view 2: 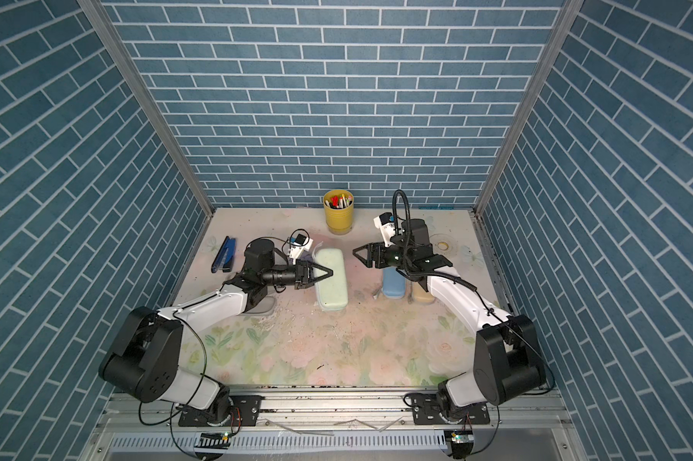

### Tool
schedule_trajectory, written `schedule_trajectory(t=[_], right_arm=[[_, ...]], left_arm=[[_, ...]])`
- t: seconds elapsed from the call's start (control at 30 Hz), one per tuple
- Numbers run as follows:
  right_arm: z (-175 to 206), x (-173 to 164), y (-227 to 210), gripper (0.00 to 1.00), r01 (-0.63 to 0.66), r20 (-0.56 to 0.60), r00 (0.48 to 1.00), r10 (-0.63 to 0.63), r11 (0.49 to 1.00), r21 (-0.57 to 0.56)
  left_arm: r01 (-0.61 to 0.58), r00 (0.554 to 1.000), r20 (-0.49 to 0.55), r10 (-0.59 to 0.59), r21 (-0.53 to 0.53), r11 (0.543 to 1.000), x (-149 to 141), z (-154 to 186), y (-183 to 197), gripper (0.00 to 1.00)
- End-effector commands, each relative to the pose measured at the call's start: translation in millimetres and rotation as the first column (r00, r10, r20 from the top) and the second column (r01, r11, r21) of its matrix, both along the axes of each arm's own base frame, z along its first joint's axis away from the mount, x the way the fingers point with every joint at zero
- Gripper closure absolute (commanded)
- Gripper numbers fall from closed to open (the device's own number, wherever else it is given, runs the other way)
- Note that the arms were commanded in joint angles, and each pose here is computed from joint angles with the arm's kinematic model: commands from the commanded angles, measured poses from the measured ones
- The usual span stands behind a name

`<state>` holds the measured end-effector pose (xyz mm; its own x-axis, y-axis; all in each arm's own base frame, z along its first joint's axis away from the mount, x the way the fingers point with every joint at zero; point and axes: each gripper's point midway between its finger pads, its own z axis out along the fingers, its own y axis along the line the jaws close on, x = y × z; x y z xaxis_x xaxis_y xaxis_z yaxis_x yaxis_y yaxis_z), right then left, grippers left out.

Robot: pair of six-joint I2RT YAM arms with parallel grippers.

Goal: Put umbrellas into zippered umbrella sleeves
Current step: Adjust the umbrella sleeve.

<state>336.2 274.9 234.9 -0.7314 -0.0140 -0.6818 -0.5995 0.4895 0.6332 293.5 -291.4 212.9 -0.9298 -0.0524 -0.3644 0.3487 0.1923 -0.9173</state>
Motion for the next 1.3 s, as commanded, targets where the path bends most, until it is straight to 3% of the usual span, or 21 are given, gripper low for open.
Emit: schedule_trajectory(t=[0.0, 0.2, 0.37, 0.43, 0.53, 0.6, 0.67, 0.77, 0.87, 1.0, 1.13, 1.27], right_arm=[[16.4, -23.6, 29.7, 0.23, -0.17, -0.157, 0.967, 0.201, 0.967, 0.188], [9.1, -29.6, 60.6, 0.26, -0.274, -0.188, 0.93, 0.316, 0.936, 0.22], [19.0, -26.0, 69.7, 0.41, -0.299, -0.178, 0.918, 0.355, 0.913, 0.276], [26.0, -25.3, 70.4, 0.5, -0.293, -0.171, 0.92, 0.352, 0.909, 0.297], [34.7, -18.7, 67.6, 0.66, -0.249, -0.169, 0.935, 0.313, 0.915, 0.318], [40.3, -10.9, 64.0, 0.74, -0.183, -0.182, 0.95, 0.254, 0.925, 0.334], [44.9, 1.9, 57.6, 0.84, -0.088, -0.196, 0.967, 0.163, 0.934, 0.346], [47.2, 23.5, 45.4, 0.93, 0.095, -0.245, 0.969, -0.004, 0.927, 0.362], [34.7, 45.2, 26.2, 0.95, 0.337, -0.364, 0.91, -0.2, 0.869, 0.363], [18.5, 49.2, 13.4, 0.95, 0.515, -0.463, 0.818, -0.34, 0.792, 0.329], [9.8, 37.2, 19.8, 0.96, 0.565, -0.484, 0.781, -0.394, 0.776, 0.281], [1.2, 25.2, 28.0, 0.97, 0.611, -0.501, 0.746, -0.439, 0.749, 0.254]], left_arm=[[0.058, 0.994, 0.099, -0.052, -0.066, 0.996, -3.7, 26.5, -11.2, 0.84], [0.118, 0.987, 0.116, -0.108, -0.079, 0.99, -15.5, 31.8, -22.3, 0.84], [0.182, 0.977, 0.133, -0.169, -0.093, 0.979, -28.1, 38.3, -30.0, 0.82], [0.177, 0.976, 0.144, -0.162, -0.098, 0.979, -27.3, 41.9, -28.1, 0.76], [0.068, 0.986, 0.161, -0.048, -0.125, 0.99, -11.0, 52.5, -11.6, 0.54], [-0.054, 0.984, 0.157, 0.082, -0.176, 0.983, 2.5, 60.7, 8.6, 0.36], [-0.177, 0.971, 0.124, 0.205, -0.203, 0.963, 8.3, 56.1, 25.7, 0.25], [-0.378, 0.919, 0.055, 0.391, -0.159, 0.912, 13.4, 23.3, 47.6, 0.21], [-0.501, 0.859, 0.049, 0.509, -0.124, 0.857, 5.7, 0.0, 58.6, 0.16], [-0.537, 0.837, 0.074, 0.542, -0.08, 0.84, -5.7, -8.6, 45.9, 0.12], [-0.551, 0.829, 0.037, 0.558, -0.115, 0.826, 1.3, -11.7, 39.6, 0.12], [-0.556, 0.825, -0.01, 0.565, -0.192, 0.809, 11.3, -6.6, 30.0, 0.2]])
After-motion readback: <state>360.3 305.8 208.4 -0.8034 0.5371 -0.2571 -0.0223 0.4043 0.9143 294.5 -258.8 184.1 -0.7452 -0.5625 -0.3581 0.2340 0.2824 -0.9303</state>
